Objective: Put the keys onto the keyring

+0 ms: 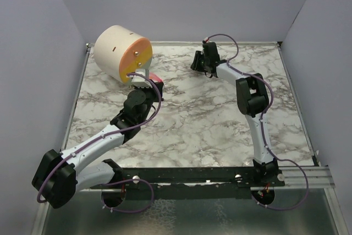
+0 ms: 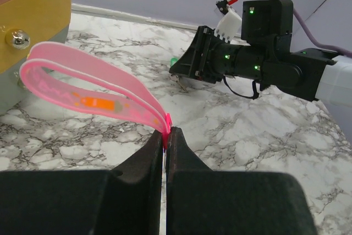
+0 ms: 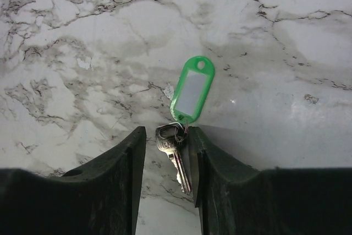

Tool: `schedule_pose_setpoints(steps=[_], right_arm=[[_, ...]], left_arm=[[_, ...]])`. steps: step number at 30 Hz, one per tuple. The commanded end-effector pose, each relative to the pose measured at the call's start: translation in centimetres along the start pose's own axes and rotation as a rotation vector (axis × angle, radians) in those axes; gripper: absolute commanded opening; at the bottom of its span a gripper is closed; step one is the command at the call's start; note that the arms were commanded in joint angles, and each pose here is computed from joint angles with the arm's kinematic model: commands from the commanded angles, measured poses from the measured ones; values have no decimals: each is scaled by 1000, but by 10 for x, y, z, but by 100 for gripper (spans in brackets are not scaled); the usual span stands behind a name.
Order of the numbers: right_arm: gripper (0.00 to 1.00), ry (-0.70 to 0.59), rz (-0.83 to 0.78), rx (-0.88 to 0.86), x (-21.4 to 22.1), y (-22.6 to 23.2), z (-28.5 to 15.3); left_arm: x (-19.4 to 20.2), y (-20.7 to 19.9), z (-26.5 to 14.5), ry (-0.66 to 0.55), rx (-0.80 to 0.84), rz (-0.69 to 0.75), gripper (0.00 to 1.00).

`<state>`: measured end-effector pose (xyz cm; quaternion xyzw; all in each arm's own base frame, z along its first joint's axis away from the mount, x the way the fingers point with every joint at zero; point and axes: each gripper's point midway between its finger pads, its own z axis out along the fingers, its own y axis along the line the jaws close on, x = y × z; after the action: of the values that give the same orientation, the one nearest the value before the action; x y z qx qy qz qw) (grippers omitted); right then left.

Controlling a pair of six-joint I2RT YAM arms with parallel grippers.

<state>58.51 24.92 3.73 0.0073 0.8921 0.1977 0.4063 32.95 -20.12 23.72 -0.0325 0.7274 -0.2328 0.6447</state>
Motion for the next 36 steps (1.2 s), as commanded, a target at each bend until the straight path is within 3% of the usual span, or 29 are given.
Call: schedule_pose_setpoints(steps=[1, 19, 28, 36], right_arm=[[37, 24, 19, -20, 15, 0, 7], [20, 33, 65, 7, 21, -18, 12], [1, 14, 55, 15, 12, -21, 10], [1, -182, -130, -106, -20, 2, -59]], left_arm=[[-10, 1, 3, -36, 1, -1, 0], [-6, 10, 7, -23, -21, 2, 0], [-3, 13, 10, -15, -26, -3, 0], [-2, 8, 14, -4, -6, -22, 0]])
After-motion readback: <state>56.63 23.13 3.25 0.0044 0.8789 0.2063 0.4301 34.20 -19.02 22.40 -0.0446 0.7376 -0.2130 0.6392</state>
